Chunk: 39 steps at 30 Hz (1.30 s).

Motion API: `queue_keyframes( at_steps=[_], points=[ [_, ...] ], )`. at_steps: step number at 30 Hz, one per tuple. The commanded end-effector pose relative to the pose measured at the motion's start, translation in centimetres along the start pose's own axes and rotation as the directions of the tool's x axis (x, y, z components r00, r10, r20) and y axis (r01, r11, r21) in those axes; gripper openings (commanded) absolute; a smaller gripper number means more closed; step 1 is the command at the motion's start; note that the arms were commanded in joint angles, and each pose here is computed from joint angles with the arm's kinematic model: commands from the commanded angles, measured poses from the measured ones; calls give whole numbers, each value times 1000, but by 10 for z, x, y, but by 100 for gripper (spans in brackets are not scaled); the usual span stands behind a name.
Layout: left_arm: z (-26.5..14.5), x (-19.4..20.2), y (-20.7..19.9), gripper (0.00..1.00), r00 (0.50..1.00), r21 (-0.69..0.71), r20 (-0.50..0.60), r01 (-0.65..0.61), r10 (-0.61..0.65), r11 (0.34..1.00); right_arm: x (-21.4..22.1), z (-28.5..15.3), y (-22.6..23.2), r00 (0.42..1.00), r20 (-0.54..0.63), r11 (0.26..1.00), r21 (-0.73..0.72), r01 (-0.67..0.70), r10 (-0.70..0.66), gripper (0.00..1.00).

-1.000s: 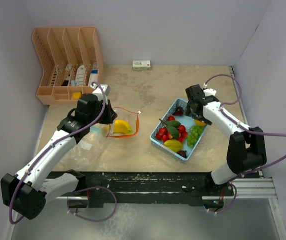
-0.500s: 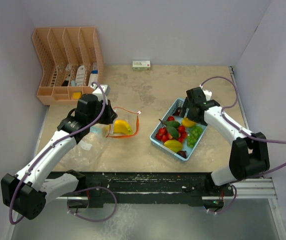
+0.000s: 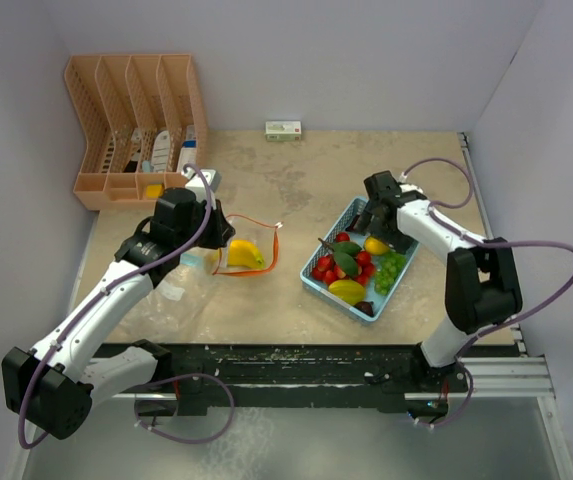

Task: Place the food in the zip-top bag and seal the zipper
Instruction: Pick up the fake fruit from the bin.

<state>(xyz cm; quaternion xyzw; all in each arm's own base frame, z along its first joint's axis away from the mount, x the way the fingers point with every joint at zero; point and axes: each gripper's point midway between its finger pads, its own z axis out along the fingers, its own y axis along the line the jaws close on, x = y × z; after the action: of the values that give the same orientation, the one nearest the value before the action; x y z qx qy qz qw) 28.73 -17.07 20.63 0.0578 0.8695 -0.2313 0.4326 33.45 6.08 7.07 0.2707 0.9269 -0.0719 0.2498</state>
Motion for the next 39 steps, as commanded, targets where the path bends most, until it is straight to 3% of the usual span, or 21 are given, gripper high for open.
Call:
queue_keyframes(
  at_steps=[1, 10, 15, 19, 24, 28, 33, 39],
  points=[
    [-3, -7, -6, 0, 999, 27, 39, -8, 7, 1000, -10, 13, 2, 994, 38, 992, 70, -107, 104, 100],
    [-1, -6, -4, 0, 999, 21, 31, -17, 16, 1000, 4, 32, -9, 991, 49, 984, 116, -133, 129, 88],
    [-2, -5, -3, 0, 999, 16, 29, -17, 16, 1000, -10, 19, -15, 987, 106, 984, 116, -135, 123, 70],
    [-3, -5, -3, 0, 999, 12, 32, -16, 16, 1000, -22, 0, -18, 982, 140, 985, 95, -141, 128, 65],
    [-4, -5, -2, 0, 999, 9, 31, -14, 14, 1000, -31, -37, -18, 980, 157, 992, -7, -124, 123, 62],
    [-3, -6, -2, 0, 999, 9, 31, -10, 9, 1000, -39, -82, 6, 978, 188, 973, -225, -47, 91, 58],
    [-1, -9, -4, 0, 1000, 9, 29, -3, 3, 1000, -22, -164, 69, 971, 233, 832, -547, 90, 48, 54],
    [-3, -11, -3, 0, 1000, -3, 31, 4, -4, 1000, 38, -263, 144, 966, 256, 509, -829, 234, -28, 51]
  ],
)
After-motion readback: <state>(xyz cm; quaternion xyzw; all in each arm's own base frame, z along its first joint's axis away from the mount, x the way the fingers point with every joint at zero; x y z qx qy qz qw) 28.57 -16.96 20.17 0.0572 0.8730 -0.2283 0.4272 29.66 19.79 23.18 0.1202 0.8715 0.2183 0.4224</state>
